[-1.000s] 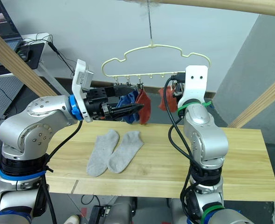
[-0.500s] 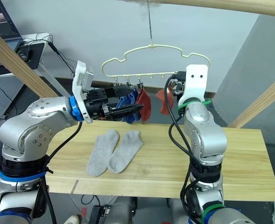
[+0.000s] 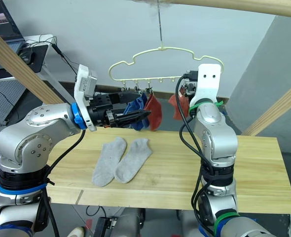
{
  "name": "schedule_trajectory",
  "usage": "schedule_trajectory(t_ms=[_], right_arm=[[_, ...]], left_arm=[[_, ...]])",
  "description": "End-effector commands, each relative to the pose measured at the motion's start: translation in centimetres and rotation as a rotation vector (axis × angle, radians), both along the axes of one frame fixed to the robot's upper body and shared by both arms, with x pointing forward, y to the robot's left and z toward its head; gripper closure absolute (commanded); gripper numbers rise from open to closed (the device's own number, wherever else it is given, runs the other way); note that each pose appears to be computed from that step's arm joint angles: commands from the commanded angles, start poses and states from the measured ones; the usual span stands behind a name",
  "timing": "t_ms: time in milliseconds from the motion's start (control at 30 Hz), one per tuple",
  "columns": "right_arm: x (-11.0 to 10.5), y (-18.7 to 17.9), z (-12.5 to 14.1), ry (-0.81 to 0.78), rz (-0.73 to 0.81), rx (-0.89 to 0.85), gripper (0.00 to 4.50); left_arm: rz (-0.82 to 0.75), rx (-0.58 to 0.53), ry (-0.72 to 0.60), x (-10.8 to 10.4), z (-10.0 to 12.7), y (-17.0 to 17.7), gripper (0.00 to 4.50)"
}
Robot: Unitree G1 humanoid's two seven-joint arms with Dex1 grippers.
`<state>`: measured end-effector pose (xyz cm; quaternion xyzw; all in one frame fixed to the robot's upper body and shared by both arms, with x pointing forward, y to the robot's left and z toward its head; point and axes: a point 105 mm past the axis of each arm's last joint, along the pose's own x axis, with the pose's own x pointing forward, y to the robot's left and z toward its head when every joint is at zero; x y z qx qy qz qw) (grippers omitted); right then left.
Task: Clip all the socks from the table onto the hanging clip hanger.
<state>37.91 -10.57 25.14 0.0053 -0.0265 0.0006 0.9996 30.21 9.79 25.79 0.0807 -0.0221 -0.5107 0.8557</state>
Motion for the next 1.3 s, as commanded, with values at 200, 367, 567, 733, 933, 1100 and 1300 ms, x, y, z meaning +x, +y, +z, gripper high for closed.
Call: schedule_trajectory(t_ms=[200,367,567,733,933,1100,1300], right_arm=[[0.0,1.1,2.23,-0.08,0.036,0.023,2.43],[0.06,1.15,2.23,-0.079,0.038,0.023,2.43],[0.06,0.89,2.15,-0.078,0.026,0.017,2.43],[0.11,0.84,2.2,-0.079,0.02,0.019,2.43],[0.18,1.26,2.19,-0.073,0.035,0.03,2.43],[-0.02,1.13,1.68,-0.056,0.027,0.023,2.43],[-0.42,1.31,1.4,-0.046,0.026,0.031,2.43]], left_arm=[[-0.001,-0.007,-0.044,-0.86,0.89,0.15,0.7],[0.003,-0.007,-0.044,-0.85,0.87,0.17,0.7],[0.004,-0.005,-0.045,-0.78,0.82,0.1,0.7],[0.004,-0.003,-0.047,-0.66,0.83,0.12,0.7],[0.011,-0.001,-0.052,-0.6,0.88,0.18,0.7],[0.016,0.001,-0.052,-0.6,0.81,0.26,0.7],[0.015,0.0,-0.052,-0.47,0.79,0.2,0.7]])
